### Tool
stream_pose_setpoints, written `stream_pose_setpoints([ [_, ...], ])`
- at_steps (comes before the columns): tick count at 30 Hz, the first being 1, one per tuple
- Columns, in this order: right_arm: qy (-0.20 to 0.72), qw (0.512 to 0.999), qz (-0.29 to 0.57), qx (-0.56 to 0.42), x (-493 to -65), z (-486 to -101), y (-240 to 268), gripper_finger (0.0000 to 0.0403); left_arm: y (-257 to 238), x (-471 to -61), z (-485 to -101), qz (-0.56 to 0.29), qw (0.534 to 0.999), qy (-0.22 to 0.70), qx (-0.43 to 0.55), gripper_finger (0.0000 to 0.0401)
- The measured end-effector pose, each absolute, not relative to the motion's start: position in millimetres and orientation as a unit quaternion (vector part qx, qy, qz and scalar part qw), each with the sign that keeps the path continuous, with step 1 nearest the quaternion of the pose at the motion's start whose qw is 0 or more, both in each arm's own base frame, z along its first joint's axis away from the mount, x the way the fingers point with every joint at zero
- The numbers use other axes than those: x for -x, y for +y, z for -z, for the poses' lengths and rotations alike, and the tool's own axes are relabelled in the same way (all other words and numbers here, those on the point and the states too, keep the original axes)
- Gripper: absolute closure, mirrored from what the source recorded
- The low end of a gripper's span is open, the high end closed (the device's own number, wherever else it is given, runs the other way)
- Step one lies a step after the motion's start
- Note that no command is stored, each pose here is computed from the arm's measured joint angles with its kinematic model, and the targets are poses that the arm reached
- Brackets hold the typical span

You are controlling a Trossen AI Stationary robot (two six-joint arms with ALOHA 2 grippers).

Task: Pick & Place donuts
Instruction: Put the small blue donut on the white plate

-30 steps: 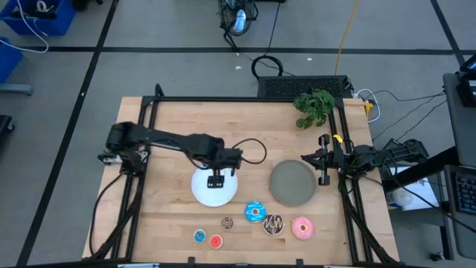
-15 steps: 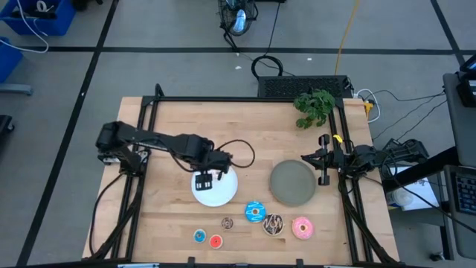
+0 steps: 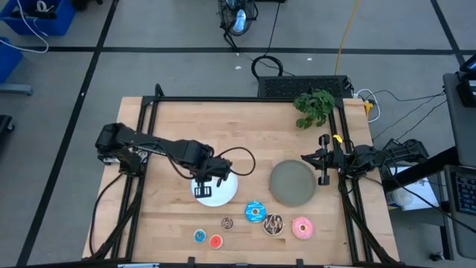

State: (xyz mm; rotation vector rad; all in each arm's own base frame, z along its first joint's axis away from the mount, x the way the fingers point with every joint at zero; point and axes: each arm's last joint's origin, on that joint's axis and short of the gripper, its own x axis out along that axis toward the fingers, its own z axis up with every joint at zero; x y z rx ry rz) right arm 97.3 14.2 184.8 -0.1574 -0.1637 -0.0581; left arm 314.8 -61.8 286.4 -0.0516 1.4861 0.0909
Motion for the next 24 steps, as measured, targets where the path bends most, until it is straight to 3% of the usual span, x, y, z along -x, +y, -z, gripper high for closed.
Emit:
stream_pose_setpoints([
  [13,-0.082,0.993,0.029,0.08,-97,-185,14,0.0403,-74,-317,-287,-0.036,0.754,0.656,0.024,0.0397],
  [24,-0.082,0.993,0.029,0.08,-97,-185,14,0.0403,-82,-316,-287,-0.017,0.756,0.654,0.007,0.0376],
])
